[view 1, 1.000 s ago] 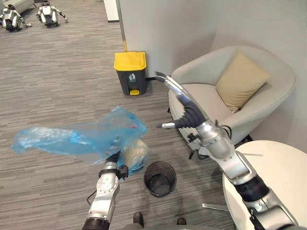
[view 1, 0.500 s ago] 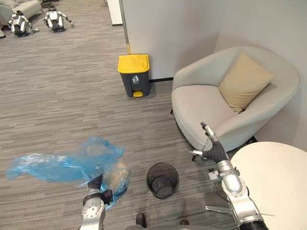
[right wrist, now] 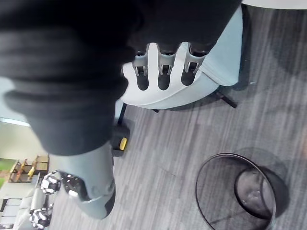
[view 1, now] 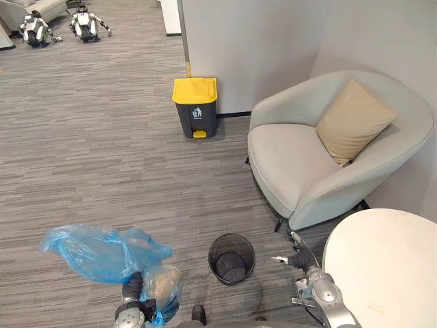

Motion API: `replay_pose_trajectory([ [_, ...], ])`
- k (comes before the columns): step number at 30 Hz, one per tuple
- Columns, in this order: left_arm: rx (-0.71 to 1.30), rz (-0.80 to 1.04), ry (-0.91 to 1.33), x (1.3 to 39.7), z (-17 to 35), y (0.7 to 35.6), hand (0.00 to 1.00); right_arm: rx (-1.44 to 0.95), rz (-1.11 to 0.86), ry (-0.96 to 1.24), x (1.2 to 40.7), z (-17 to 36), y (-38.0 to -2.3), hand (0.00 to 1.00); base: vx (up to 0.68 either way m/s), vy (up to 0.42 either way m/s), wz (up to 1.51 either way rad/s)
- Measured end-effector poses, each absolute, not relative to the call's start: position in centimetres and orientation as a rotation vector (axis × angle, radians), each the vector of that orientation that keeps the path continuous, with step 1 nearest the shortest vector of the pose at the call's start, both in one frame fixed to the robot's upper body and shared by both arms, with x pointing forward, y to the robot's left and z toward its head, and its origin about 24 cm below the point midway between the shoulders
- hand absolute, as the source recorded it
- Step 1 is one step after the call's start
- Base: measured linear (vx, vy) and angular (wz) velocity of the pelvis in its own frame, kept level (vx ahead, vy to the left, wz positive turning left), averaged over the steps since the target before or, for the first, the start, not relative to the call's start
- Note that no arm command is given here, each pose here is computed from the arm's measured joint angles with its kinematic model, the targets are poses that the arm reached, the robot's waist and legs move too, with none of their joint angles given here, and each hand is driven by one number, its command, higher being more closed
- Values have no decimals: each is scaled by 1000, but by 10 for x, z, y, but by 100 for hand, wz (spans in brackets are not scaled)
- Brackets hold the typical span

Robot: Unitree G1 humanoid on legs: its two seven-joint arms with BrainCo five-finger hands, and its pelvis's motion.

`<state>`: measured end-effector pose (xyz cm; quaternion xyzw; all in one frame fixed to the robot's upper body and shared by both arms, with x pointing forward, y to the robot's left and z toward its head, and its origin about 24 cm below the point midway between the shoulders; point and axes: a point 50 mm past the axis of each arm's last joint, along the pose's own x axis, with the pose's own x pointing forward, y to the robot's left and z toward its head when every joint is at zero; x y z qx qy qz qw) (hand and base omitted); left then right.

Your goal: Gather rubbish on tea table into small bin, then transfer packed bag to large trash can.

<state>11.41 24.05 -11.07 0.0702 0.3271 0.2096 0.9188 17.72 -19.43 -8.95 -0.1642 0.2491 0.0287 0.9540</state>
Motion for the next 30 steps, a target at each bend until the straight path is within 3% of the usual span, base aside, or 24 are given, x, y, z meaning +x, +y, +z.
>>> replay_pose_trajectory([
  [17,127,363,775,100,-125,231,100,-284,-79,704,156,-116,-213,0,11,10,-11],
  [25,138,344,613,144,-102,236,100,-277,-89,672,169,-111,-207,0,-41,10,34],
  [30,98,360,561,146,-95,229,100,-285,-92,593,182,-99,-204,0,-149,-189,69],
])
